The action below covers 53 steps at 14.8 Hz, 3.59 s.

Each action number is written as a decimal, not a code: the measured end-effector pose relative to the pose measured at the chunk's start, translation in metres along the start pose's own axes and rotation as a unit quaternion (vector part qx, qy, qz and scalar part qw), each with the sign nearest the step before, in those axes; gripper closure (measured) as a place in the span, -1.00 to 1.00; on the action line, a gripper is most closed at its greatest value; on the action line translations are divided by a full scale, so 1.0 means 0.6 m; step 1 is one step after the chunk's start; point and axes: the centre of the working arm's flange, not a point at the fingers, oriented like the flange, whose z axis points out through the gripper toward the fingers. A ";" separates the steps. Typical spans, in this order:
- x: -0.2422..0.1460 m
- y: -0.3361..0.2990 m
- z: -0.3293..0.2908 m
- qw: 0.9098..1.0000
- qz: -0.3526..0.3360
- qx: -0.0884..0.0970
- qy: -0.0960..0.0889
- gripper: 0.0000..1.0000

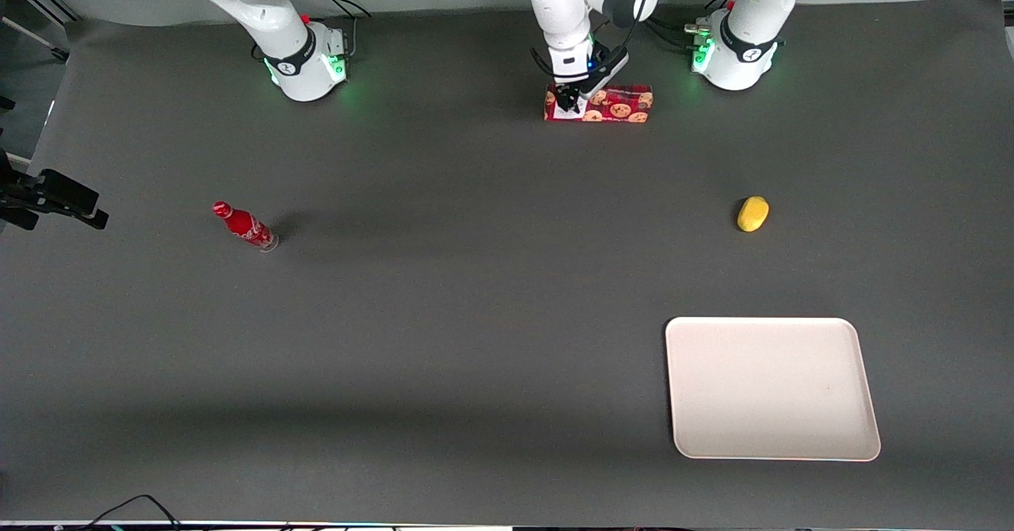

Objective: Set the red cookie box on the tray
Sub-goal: 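Close the left gripper on the cookie box end, then lift the cookie box with the left gripper and carry it past the lemon, then lower the held cookie box onto the white tray's edge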

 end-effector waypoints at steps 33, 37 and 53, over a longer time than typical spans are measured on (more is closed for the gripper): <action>0.683 -0.028 -0.386 0.982 0.166 -0.044 -0.075 0.88; 0.887 -0.063 -0.358 0.972 0.217 -0.046 -0.075 0.88; 1.174 -0.003 -0.068 0.932 0.353 -0.060 -0.058 0.88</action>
